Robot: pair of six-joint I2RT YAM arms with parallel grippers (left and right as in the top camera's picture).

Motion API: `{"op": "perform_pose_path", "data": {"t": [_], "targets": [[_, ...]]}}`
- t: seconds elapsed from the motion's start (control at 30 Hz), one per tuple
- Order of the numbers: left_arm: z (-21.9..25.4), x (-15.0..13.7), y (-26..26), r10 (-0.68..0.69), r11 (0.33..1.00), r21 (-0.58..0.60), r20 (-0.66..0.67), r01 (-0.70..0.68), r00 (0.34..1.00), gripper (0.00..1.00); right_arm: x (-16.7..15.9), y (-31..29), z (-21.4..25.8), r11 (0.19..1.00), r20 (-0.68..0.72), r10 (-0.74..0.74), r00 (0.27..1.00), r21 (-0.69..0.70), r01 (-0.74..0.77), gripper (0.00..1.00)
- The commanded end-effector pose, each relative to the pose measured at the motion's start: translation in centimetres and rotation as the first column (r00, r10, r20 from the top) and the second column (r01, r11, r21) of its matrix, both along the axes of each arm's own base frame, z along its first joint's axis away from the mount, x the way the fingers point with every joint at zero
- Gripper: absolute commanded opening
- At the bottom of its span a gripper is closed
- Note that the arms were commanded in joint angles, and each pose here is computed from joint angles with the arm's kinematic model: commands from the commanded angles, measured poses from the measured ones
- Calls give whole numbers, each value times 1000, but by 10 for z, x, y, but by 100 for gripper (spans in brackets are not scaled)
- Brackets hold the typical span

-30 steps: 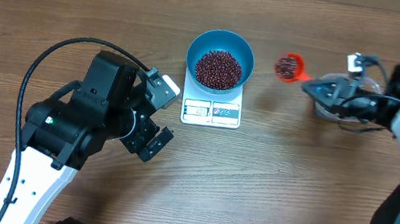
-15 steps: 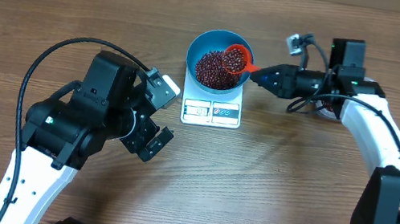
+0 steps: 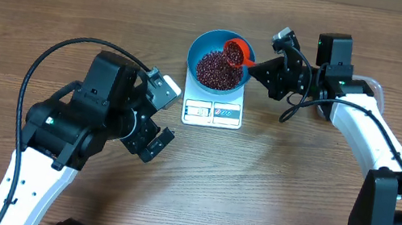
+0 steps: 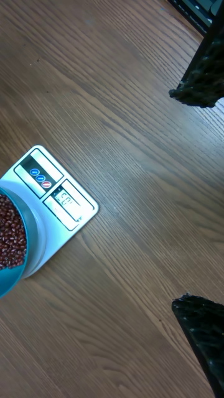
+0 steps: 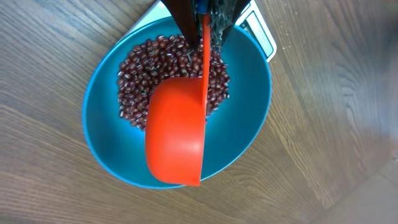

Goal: Scoop item into bowl and weigh 150g on scale
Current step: 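Tip the scoop with the right gripper to pour beans into the bowl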

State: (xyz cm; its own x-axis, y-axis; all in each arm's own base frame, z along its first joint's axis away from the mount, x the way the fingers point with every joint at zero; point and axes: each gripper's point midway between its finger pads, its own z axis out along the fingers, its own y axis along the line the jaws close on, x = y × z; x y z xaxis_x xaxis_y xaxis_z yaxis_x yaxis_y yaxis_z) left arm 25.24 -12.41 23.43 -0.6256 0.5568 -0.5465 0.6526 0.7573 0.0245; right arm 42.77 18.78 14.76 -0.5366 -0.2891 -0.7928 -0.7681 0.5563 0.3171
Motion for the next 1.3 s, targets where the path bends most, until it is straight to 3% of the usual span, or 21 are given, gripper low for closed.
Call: {"op": "perform_pose_path", "data": {"t": [0.0,0.33,0.77,0.87,1.17,1.27], "targets": [[7,3,1,-9,1000,5,28,9,1000,99,4,0,-1,1000,27,7,1000,-15,-7,4],[7,3,1,-9,1000,5,28,9,1000,100,21,-4,6,999,126,-18,992,-41,23,4],[7,3,1,-9,1000,6,28,9,1000,100,22,-4,7,987,294,109,950,-145,-68,4],[7,3,1,-9,1000,5,28,9,1000,100,15,6,11,987,292,143,946,-108,-116,4],[7,3,1,-9,1000,5,28,9,1000,100,25,4,10,982,339,130,932,-172,-75,4],[7,3,1,-9,1000,6,28,9,1000,100,12,18,13,982,324,180,929,-121,-148,4]]}}
